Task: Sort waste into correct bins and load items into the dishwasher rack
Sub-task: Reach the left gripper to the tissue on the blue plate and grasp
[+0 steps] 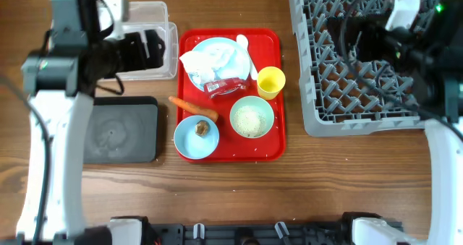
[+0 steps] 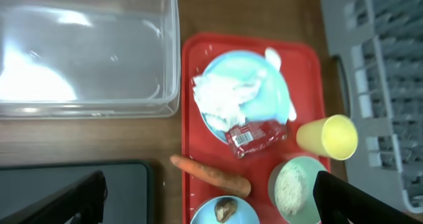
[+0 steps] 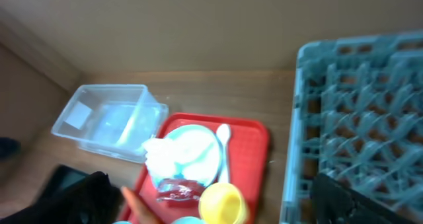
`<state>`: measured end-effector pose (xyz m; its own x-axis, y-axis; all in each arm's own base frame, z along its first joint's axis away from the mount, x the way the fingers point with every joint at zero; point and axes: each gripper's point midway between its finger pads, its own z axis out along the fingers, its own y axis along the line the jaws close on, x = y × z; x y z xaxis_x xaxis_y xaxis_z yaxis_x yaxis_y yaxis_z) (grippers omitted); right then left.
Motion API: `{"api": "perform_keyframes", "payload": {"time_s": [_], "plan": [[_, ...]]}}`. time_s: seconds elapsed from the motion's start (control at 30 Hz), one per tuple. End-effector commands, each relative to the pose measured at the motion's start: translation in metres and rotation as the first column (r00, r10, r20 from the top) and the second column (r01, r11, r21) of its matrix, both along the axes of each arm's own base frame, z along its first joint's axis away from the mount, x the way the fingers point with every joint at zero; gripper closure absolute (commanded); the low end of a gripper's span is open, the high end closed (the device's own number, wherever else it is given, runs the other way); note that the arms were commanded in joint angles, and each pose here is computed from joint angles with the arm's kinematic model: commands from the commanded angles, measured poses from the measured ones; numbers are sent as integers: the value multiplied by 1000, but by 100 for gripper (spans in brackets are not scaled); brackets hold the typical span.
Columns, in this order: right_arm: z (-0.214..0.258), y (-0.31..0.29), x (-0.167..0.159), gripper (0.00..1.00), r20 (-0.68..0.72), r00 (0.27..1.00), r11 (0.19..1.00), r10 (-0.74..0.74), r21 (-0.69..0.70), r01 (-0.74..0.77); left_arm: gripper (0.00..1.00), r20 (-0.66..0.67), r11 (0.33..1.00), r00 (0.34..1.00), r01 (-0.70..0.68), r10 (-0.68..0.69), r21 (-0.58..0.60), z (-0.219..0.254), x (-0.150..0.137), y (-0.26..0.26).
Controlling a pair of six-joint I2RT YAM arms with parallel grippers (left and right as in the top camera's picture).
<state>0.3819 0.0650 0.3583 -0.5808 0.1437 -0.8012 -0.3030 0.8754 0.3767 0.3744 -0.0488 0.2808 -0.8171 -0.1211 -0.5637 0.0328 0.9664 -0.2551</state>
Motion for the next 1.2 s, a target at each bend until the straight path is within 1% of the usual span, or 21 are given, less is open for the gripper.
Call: {"api": "perform_keyframes", "payload": {"time_s": [0.0,0.07,0.13,0.33,0.4,0.47,0.57,0.67,0.73,0.87,0.97,1.03,1.17], "plan": [[0,13,10,0,-66,998,990,19,139,-10,0,-63,998,996,59,-60,-23,-20,10,-13],[-8,15,13,0,-77,996,992,36,127,-26,0,-95,990,989,101,-110,-96,-27,8,-27],[-20,18,15,0,-114,993,993,35,116,-22,0,-107,967,978,156,-180,-200,-28,6,-46],[-47,27,12,0,-198,980,1000,7,27,-1,0,-111,960,973,173,-201,-221,-28,5,-53],[-58,34,11,0,-227,974,1000,-9,-21,5,0,-130,967,971,175,-201,-187,-33,1,-55],[-64,41,9,0,-240,971,998,-14,-56,0,0,-154,978,971,168,-185,-120,-41,-1,-54],[-68,48,9,0,-243,970,996,-20,-88,-2,0,-146,986,975,168,-167,-8,-49,7,-56],[-69,45,10,0,-239,970,994,-40,-104,15,0,-109,979,981,172,-161,106,-64,30,-68],[-70,43,10,0,-243,969,994,-42,-105,17,0,-97,971,981,183,-169,153,-79,46,-78],[-75,41,4,0,-275,961,993,-45,-113,14,0,-117,952,969,238,-218,195,-123,71,-100],[-80,39,-1,0,-293,955,991,-39,-132,0,0,-162,937,955,281,-250,209,-160,82,-108],[-83,39,-4,0,-307,951,991,-39,-136,-4,0,-192,917,938,328,-288,226,-185,87,-112],[-86,38,-7,0,-327,944,990,-40,-139,-7,0,-263,884,905,399,-336,245,-223,85,-114]]}}
